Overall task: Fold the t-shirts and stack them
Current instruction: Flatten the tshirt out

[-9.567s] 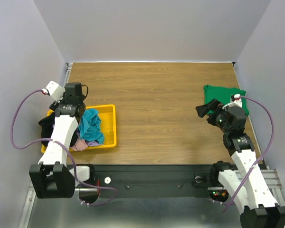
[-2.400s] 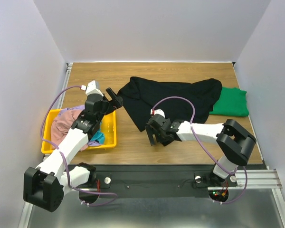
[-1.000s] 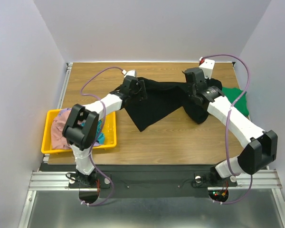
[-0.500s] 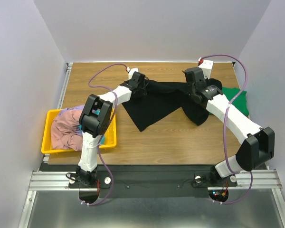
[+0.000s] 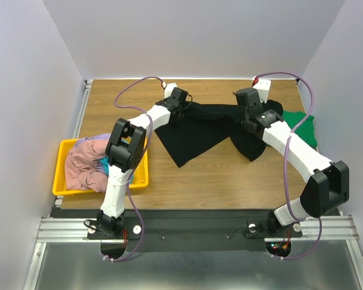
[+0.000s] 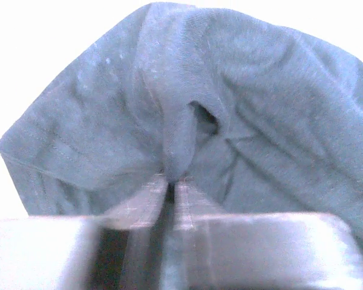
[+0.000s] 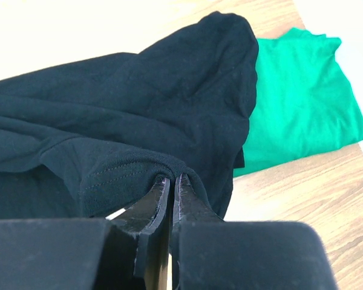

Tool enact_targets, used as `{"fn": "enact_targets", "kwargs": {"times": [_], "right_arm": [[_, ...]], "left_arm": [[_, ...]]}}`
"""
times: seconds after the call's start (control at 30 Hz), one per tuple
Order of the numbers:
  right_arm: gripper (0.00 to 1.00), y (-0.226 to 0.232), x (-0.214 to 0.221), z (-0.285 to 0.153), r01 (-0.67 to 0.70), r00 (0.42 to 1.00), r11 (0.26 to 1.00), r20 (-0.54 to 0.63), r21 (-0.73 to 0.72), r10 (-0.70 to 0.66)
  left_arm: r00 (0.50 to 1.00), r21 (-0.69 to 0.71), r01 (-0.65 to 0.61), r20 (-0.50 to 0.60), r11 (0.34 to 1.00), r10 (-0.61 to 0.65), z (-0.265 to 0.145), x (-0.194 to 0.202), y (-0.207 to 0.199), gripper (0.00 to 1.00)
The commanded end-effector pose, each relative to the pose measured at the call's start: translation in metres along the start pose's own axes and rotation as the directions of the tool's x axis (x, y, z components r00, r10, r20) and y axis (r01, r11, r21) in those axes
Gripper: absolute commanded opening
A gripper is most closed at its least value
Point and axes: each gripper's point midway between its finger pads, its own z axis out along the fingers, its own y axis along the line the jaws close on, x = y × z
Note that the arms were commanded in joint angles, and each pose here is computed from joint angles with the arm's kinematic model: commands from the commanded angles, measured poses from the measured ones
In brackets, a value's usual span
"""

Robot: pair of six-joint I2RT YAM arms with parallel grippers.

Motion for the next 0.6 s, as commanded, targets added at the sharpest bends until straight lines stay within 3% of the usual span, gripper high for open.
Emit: {"fn": "enact_targets", "kwargs": {"times": [0.0,0.27,0.57], "right_arm": [[0.0,-0.004,-0.018,-0.005,-0.054,0.997,0.998,0.053,-0.01,0.055],[0.0,-0.027,-0.042,-0.014,-0.094,0.989,0.993,0.122,0.067,0.085],[0.0,-0.083,-0.121,-0.076,-0.225,0.93,0.971,0.314,0.077,0.19]], "left_arm": [[0.999,-0.043,0.004,0.047,0.999,-0.002,-0.01,-0.026,0.003,0.03],[0.993,-0.051,0.019,0.12,0.999,-0.013,-0.069,-0.043,0.031,0.0],[0.918,0.103,0.081,0.38,0.991,-0.115,-0.222,-0.114,0.061,0.0]]}}
